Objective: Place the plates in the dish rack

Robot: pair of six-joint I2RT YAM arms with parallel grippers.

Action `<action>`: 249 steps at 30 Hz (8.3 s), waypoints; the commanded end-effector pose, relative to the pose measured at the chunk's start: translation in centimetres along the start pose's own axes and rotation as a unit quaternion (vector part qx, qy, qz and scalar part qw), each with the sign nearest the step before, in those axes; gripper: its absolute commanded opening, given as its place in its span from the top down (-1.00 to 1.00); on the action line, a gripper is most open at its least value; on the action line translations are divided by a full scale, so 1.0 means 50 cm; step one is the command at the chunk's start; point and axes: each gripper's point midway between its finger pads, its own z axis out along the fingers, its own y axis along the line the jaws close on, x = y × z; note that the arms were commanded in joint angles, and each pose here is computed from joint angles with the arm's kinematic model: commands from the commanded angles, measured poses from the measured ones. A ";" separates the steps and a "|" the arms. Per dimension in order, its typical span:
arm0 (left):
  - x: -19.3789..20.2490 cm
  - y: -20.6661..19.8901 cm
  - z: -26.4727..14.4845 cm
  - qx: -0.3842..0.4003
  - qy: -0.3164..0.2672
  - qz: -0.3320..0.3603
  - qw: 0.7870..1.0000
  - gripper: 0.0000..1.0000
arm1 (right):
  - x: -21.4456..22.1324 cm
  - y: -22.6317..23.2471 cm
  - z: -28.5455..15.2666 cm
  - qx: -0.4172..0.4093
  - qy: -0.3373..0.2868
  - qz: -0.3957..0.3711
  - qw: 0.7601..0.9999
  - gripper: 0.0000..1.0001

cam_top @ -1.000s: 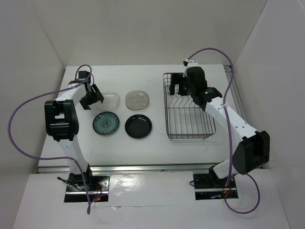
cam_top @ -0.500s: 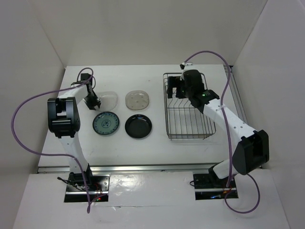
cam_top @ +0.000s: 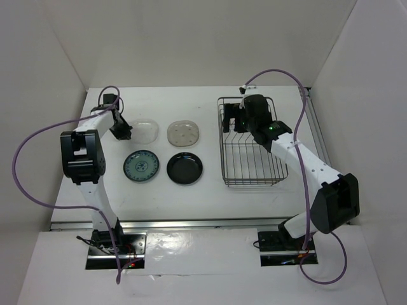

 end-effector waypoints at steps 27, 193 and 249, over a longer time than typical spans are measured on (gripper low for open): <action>0.142 -0.306 -0.584 0.527 -0.118 0.239 0.807 1.00 | -0.149 0.328 -0.007 -0.311 -0.146 -0.041 0.938 -0.91; 0.157 -0.381 -0.425 0.397 -0.129 0.318 0.852 1.00 | -0.147 0.157 -0.065 -0.221 -0.168 -0.039 0.960 -0.77; 0.098 -0.338 -0.393 0.270 -0.121 0.215 0.931 -1.00 | -0.141 -0.236 -0.112 0.263 -0.132 0.048 0.955 1.00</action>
